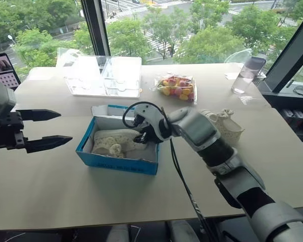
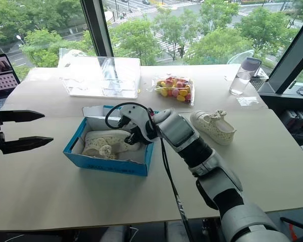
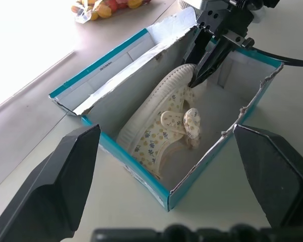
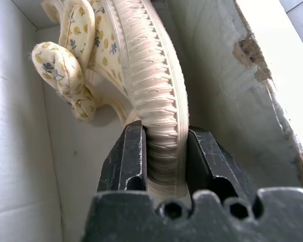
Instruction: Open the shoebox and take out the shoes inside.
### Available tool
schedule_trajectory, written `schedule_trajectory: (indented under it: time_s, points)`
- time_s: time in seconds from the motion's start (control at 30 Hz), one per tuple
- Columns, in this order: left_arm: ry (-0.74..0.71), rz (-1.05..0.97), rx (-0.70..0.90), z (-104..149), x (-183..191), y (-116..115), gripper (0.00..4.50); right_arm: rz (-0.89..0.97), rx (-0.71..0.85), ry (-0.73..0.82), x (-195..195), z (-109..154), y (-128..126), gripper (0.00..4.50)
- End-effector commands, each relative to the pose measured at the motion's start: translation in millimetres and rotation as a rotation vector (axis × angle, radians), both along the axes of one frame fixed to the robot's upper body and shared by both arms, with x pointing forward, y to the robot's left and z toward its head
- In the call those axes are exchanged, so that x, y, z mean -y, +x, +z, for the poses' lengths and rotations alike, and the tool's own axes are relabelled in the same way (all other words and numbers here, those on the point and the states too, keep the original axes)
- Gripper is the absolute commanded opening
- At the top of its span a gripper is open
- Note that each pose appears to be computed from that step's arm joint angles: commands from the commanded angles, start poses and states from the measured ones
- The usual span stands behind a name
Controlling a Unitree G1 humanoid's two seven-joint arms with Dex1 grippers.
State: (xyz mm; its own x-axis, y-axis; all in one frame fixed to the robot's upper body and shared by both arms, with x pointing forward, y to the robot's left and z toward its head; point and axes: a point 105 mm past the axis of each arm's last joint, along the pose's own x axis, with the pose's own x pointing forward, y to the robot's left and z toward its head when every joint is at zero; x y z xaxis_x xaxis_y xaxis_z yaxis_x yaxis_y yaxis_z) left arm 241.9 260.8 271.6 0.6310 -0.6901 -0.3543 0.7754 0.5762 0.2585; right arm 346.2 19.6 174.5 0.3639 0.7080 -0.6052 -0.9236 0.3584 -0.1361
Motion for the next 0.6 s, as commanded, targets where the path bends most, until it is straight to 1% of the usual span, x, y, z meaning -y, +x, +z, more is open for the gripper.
schedule_trajectory:
  time_s: [0.03, 0.1, 0.17, 0.23, 0.37, 0.43, 0.5, 0.6]
  points:
    - [0.007, -0.007, 0.048, 13, 2, -1, 4.5, 0.075, 0.073, 0.094, -1, 41, -12, 0.56]
    - [0.005, -0.011, 0.049, 13, 3, 0, 4.5, 0.103, 0.06, 0.167, 6, 64, -15, 0.56]
    - [0.005, -0.02, 0.047, 12, 4, 2, 4.5, 0.091, 0.064, 0.234, 16, 88, -13, 0.56]
    - [0.001, -0.035, 0.048, 13, 7, 3, 4.5, 0.084, 0.081, 0.276, 25, 107, -13, 0.56]
    - [-0.03, -0.074, 0.076, 21, 12, 3, 4.5, 0.068, 0.09, 0.326, 33, 123, -14, 0.56]
    - [-0.072, -0.105, 0.106, 31, 17, 2, 4.5, 0.06, 0.097, 0.346, 40, 131, -16, 0.56]
    - [-0.118, -0.138, 0.136, 43, 23, 1, 4.5, 0.036, 0.102, 0.381, 53, 142, -16, 0.56]
    - [-0.168, -0.176, 0.166, 55, 30, 1, 4.5, -0.035, 0.127, 0.401, 85, 154, -10, 0.56]
